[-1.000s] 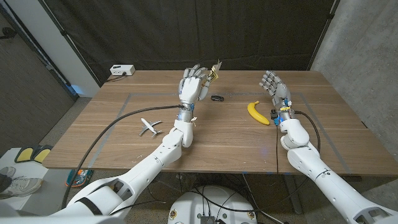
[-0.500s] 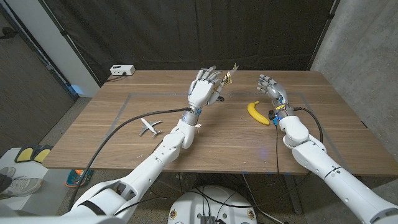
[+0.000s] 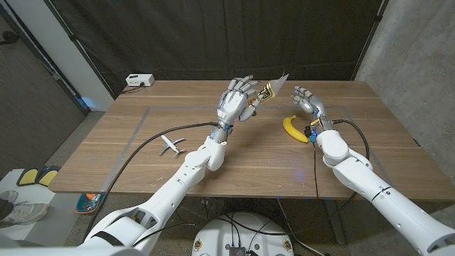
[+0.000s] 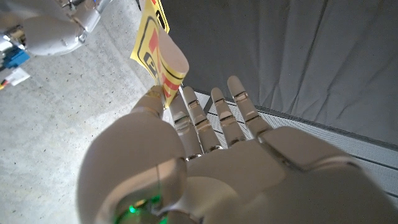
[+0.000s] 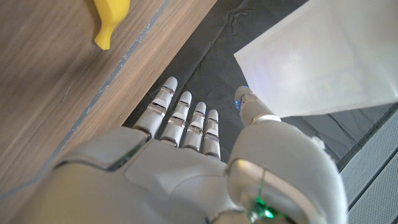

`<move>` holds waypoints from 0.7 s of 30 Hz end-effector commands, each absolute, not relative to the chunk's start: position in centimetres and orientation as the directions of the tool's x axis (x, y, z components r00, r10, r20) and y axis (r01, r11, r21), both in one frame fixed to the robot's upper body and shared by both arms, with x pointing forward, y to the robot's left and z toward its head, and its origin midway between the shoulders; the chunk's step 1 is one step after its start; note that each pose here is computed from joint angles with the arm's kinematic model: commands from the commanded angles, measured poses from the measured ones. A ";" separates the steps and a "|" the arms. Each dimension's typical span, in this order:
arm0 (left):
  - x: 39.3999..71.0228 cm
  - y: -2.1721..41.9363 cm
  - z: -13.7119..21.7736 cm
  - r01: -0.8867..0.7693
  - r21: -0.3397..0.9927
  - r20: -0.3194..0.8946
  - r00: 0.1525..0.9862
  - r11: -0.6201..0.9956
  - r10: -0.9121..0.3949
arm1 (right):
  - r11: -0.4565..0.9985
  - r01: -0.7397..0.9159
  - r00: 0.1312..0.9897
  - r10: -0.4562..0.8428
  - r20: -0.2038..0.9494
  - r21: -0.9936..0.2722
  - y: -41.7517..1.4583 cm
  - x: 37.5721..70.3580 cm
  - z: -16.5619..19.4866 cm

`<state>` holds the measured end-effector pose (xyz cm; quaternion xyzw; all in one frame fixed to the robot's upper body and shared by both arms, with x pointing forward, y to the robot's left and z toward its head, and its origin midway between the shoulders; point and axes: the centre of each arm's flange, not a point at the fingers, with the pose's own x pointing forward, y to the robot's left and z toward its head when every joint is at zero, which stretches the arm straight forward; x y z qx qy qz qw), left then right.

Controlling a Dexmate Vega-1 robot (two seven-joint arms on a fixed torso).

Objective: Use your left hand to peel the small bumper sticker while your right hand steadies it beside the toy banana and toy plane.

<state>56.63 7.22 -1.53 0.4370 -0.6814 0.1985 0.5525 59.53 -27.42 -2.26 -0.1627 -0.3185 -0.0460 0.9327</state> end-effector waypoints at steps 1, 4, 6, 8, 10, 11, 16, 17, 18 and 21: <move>56.1 6.7 -2.6 -0.675 0.247 0.941 -0.005 0.695 -0.339 | 0.907 0.281 0.773 -0.020 0.634 -0.314 -25.6 59.5 -1.3; 56.0 6.8 -2.5 -0.596 0.240 0.956 0.006 0.766 -0.295 | 0.900 0.306 0.757 -0.033 0.652 -0.311 -25.0 59.4 -1.0; 56.0 7.0 -2.2 -0.568 0.247 0.956 0.012 0.785 -0.293 | 0.901 0.306 0.752 -0.030 0.659 -0.307 -24.8 59.4 -0.9; 55.9 7.4 -1.8 -0.534 0.270 0.955 0.041 0.801 -0.294 | 0.897 0.313 0.749 -0.031 0.662 -0.312 -24.6 59.3 -0.8; 55.9 7.8 -1.2 -0.478 0.326 0.942 0.090 0.815 -0.324 | 0.898 0.310 0.748 -0.028 0.663 -0.312 -24.6 59.2 -0.7; 55.9 8.0 -1.0 -0.466 0.337 0.939 0.108 0.818 -0.325 | 0.898 0.311 0.748 -0.028 0.664 -0.312 -24.6 59.2 -0.7; 56.1 8.9 0.3 -0.362 0.432 0.902 0.182 0.826 -0.392 | 0.900 0.317 0.740 -0.039 0.671 -0.298 -24.5 59.0 -0.7; 56.2 9.1 0.5 -0.334 0.447 0.894 0.197 0.830 -0.402 | 0.900 0.319 0.739 -0.039 0.672 -0.298 -24.5 59.0 -0.7; 56.3 9.2 0.7 -0.321 0.465 0.884 0.214 0.825 -0.416 | 0.900 0.319 0.738 -0.041 0.673 -0.295 -24.5 59.0 -0.7; 56.6 9.8 0.9 -0.277 0.487 0.870 0.241 0.828 -0.431 | 0.900 0.329 0.736 -0.054 0.675 -0.287 -24.4 58.9 -0.8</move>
